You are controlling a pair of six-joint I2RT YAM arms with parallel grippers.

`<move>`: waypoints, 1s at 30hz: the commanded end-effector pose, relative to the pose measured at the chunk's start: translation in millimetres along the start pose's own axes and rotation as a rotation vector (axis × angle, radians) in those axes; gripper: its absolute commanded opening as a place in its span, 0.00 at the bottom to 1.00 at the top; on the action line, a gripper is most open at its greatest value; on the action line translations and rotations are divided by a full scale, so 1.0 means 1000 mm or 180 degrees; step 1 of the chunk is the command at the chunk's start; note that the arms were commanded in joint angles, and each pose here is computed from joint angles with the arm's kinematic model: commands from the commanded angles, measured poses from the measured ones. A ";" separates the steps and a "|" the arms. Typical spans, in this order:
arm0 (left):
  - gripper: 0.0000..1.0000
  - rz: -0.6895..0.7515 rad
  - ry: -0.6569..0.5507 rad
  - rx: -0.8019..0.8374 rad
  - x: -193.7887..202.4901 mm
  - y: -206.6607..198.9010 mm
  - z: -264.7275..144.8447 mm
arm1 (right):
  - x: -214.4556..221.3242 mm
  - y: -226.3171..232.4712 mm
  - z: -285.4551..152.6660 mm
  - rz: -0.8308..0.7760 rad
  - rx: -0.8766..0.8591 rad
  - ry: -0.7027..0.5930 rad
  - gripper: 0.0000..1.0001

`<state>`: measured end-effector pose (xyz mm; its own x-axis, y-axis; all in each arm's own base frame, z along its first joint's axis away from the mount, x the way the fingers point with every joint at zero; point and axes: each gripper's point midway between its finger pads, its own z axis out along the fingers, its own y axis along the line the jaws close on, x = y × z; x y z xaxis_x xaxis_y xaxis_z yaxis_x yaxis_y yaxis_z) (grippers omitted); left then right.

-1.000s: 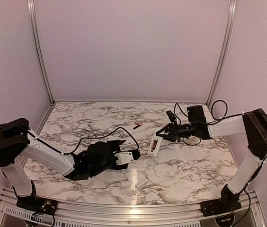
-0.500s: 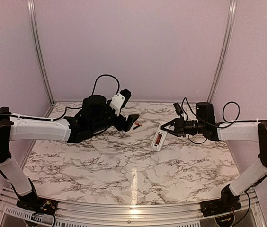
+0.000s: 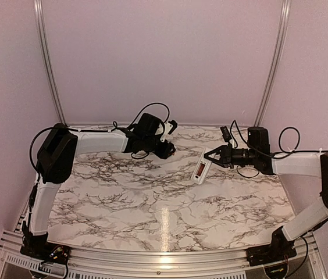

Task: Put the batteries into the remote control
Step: Move the battery to the center of the board.

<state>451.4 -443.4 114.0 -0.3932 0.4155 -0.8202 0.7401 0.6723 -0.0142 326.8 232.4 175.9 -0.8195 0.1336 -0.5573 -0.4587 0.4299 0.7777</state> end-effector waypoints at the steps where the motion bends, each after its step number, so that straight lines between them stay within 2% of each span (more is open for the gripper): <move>1: 0.53 0.0070 0.0401 -0.0013 0.029 0.004 0.019 | -0.004 0.006 -0.005 -0.0115 -0.0054 -0.0054 0.00; 12: 0.54 -0.0004 0.0551 -0.0089 0.049 0.023 0.046 | -0.003 0.007 -0.003 -0.0134 -0.0129 -0.0023 0.00; 30: 0.49 0.0045 0.0703 -0.0064 0.069 0.025 0.064 | -0.001 0.004 -0.001 -0.0101 -0.0146 0.0010 0.00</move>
<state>472.1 -437.8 28.3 -0.4945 0.5319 -0.6874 0.7352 0.6779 -0.0044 321.8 234.5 177.6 -0.8171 0.1151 -0.5648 -0.4819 0.4014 0.7789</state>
